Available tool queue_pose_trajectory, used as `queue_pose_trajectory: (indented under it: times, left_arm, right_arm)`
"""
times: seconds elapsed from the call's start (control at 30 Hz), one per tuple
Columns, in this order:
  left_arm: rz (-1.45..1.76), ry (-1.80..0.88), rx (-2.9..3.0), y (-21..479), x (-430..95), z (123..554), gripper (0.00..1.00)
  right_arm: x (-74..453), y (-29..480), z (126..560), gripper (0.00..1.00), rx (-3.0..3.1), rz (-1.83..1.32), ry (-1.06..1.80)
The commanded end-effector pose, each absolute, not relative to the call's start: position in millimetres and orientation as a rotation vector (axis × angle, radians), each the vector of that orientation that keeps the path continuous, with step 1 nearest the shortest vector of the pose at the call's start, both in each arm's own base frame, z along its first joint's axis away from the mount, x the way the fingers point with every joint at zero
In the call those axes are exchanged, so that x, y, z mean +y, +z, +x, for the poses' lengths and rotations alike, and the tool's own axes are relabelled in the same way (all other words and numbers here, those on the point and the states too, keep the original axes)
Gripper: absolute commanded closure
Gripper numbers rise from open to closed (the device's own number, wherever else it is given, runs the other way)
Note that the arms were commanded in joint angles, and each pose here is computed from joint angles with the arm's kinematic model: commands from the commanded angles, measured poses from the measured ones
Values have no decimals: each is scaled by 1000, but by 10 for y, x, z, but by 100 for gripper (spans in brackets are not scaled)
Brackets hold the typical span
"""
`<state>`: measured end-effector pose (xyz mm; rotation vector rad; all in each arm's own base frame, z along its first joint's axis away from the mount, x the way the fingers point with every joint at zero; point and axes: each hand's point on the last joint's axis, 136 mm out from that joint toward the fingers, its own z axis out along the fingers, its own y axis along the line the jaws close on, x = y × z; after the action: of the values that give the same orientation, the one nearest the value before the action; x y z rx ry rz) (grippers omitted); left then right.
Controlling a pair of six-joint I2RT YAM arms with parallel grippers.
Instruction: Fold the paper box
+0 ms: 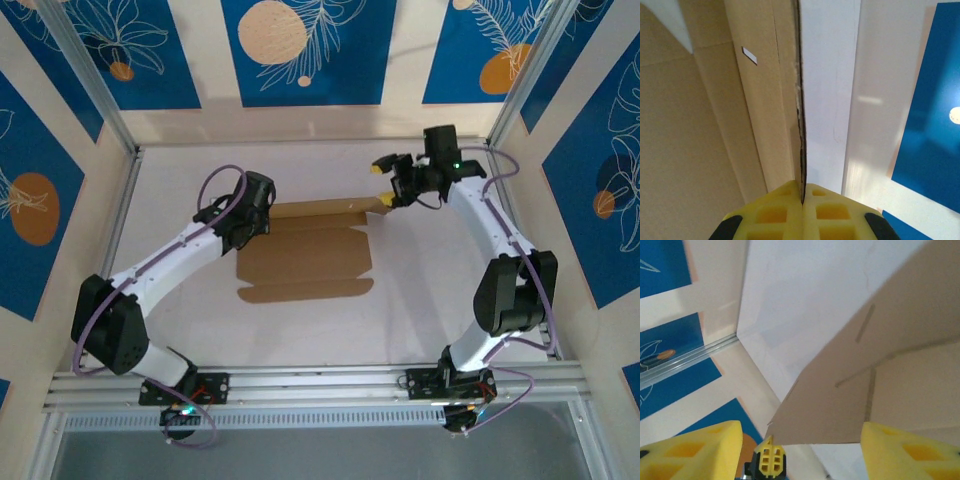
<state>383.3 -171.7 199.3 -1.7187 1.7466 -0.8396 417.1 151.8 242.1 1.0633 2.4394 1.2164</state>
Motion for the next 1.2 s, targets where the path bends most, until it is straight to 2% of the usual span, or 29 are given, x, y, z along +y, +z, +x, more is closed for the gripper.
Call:
queue_pose_trajectory:
  times: [0.0,0.1,0.2,0.33,0.5,0.73,1.03,1.17]
  left_arm:
    - [-1778,-777,1757,2002,-1641,3768,100]
    - [-1786,-779,1770,1995,-1653,3772,100]
    - [-1808,-765,1781,1961,-1638,3757,100]
    - [-1829,-751,1787,1918,-1608,3755,100]
    - [-1852,-749,1784,1869,-1597,3758,100]
    - [-1852,-755,1783,1869,-1610,3771,100]
    - [-1851,-761,1782,1906,-1626,3792,100]
    - [-1853,-751,1782,1905,-1611,3782,100]
  right_arm:
    - [1332,2570,4051,34,2545,744,930]
    - [1305,2596,4083,33,2584,519,749]
    - [1296,2487,4109,29,2657,426,619]
    - [1551,2337,4058,26,2737,405,791]
    - [1690,2193,3953,28,2787,412,839]
    - [1955,2271,3777,32,2762,400,1085]
    - [2147,2280,3653,36,2786,332,1156]
    - [1809,2324,3728,37,2757,273,796]
